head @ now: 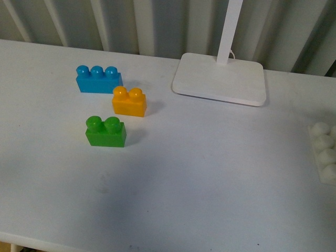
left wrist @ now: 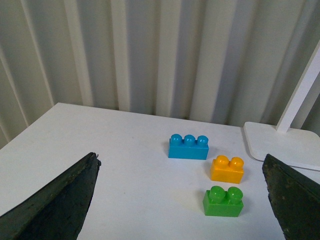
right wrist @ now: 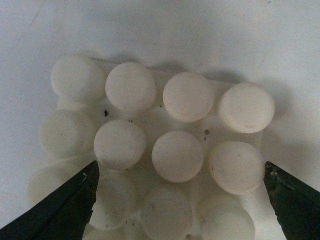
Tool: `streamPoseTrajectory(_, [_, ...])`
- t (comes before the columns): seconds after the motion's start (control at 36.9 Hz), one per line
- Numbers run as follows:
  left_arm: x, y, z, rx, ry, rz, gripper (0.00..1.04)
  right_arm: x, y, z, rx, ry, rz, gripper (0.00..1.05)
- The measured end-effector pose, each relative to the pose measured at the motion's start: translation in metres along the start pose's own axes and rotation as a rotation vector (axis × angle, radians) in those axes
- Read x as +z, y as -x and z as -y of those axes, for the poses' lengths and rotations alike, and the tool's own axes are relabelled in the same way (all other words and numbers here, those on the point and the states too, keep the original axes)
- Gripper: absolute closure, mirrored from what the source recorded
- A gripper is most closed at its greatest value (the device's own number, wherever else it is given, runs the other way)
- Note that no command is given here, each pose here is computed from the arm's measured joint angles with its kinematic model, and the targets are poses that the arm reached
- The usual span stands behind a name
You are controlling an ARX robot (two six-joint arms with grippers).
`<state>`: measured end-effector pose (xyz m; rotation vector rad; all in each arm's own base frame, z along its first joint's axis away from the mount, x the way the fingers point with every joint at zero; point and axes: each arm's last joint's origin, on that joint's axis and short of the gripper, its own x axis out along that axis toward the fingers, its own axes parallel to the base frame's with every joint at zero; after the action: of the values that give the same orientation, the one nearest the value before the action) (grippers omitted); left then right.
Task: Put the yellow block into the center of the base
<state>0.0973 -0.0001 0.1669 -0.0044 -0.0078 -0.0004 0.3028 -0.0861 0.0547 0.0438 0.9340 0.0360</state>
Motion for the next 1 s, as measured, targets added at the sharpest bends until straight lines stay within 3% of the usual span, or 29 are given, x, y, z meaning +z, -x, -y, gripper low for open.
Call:
streamPoseTrajectory(0.22, [0.0,0.0,0.0,0.0,0.0,0.0,0.06,0.0,-0.009,-0.006,0.018,-0.038,-0.048,0.09])
streamPoseTrajectory(0.41, [0.0,0.0,0.0,0.0,0.0,0.0,0.06,0.003,-0.015,-0.034,0.025,-0.037,-0.069,0.09])
streamPoseTrajectory(0.65, [0.0,0.0,0.0,0.0,0.0,0.0,0.06,0.013,-0.03,-0.112,0.1,0.013,-0.083,0.08])
streamPoseTrajectory(1.0, [0.0,0.0,0.0,0.0,0.0,0.0,0.06,0.025,-0.043,-0.192,0.135,0.045,-0.083,0.08])
